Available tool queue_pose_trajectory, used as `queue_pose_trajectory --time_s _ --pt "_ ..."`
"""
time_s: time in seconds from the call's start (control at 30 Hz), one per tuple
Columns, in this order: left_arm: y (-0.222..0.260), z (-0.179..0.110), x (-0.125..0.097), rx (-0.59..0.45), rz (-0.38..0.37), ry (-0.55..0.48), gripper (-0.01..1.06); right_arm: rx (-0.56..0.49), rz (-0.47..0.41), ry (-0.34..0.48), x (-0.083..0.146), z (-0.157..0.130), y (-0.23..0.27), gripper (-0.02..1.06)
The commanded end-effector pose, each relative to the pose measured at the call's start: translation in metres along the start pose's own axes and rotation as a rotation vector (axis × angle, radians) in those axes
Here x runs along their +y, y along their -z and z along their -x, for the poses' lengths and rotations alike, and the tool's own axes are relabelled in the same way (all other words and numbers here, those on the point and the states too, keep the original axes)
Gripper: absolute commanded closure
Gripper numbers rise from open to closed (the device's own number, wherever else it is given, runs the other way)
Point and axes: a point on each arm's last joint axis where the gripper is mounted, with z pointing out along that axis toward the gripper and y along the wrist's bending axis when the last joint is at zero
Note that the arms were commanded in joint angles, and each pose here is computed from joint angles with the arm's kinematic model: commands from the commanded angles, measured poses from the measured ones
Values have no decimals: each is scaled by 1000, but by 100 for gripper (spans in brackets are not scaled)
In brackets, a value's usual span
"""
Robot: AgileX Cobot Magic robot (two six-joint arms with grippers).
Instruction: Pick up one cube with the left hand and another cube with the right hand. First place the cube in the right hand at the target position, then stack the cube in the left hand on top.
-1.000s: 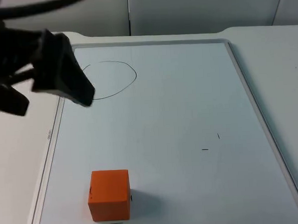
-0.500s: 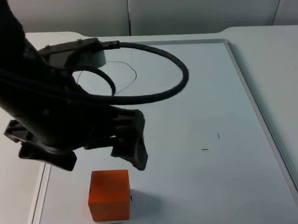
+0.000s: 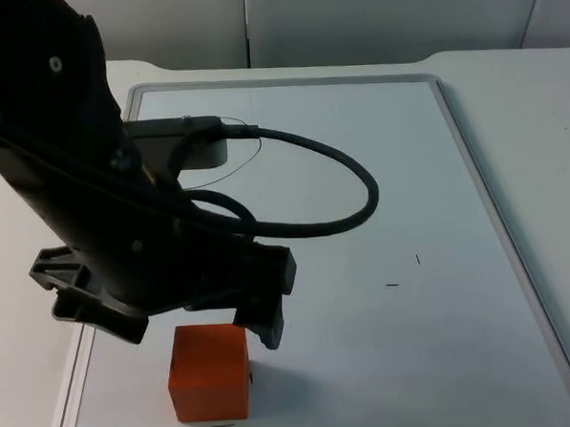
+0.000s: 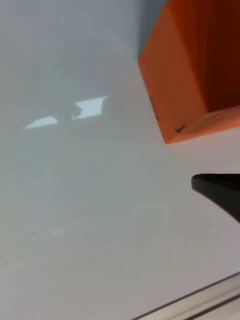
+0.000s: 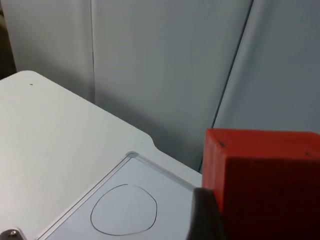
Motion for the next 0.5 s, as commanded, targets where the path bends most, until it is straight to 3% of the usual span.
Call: queue_pose_trajectory --time_s 0.0,0.47 --pt "1 3 -2 -30 0 12 1 -23 -11 18 -2 3 -1 105" --pt "-24 0 3 25 50 28 1 -13 -9 28 -1 2 -8 105"
